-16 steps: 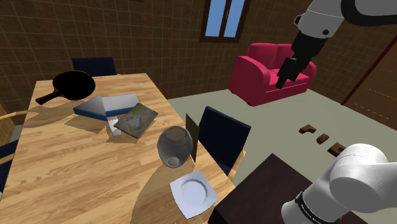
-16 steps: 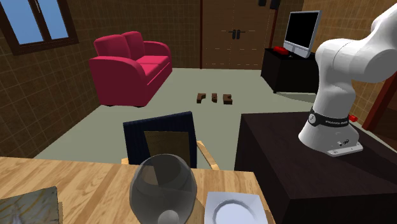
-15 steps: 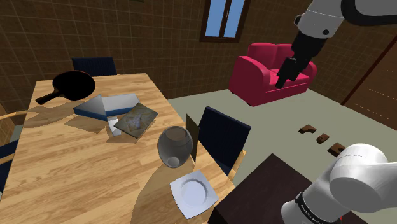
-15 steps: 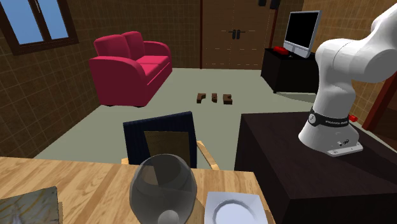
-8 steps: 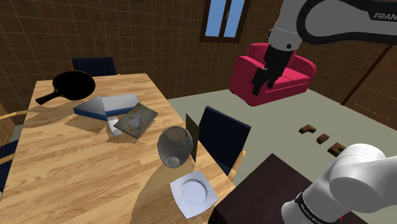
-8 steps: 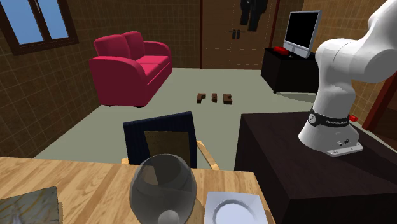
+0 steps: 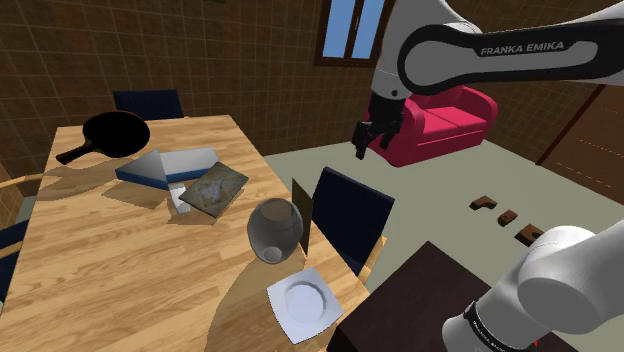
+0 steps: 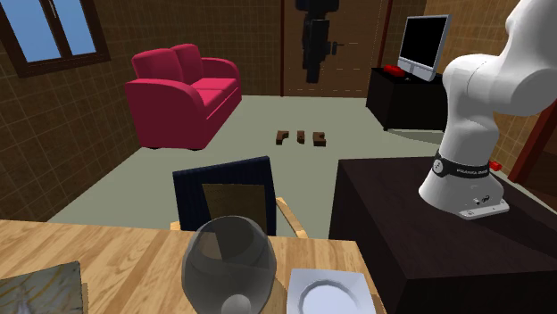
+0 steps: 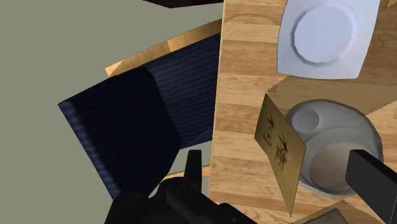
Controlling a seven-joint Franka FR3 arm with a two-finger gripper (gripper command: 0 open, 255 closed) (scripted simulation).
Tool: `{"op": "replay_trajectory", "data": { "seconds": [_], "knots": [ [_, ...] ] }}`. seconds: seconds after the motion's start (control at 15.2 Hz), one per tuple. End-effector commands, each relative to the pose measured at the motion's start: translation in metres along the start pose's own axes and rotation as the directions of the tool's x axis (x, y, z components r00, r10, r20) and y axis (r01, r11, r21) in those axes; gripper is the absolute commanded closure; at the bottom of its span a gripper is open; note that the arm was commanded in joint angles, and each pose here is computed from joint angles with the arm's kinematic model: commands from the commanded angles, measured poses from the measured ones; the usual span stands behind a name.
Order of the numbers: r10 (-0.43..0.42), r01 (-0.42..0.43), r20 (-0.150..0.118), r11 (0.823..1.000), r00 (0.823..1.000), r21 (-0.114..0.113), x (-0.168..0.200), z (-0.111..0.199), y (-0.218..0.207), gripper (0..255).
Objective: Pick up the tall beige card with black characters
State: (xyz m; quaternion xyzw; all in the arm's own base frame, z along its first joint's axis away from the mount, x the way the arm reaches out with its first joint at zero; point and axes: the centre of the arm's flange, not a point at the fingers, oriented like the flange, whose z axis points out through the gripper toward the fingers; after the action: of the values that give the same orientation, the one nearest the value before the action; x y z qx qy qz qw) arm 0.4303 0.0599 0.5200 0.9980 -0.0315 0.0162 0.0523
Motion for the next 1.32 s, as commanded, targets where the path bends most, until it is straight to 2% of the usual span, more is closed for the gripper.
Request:
{"op": "replay_trajectory", "data": {
  "seconds": [0.0,1.19,1.25],
  "knots": [
    [0.007,-0.007,0.005,1.000,1.000,0.003,0.020,0.017,-0.009,0],
    [0.065,-0.066,0.061,0.998,0.996,0.020,0.190,0.170,-0.090,0],
    [0.066,-0.067,0.061,0.998,0.996,0.020,0.192,0.171,-0.091,0]
  ]
}}
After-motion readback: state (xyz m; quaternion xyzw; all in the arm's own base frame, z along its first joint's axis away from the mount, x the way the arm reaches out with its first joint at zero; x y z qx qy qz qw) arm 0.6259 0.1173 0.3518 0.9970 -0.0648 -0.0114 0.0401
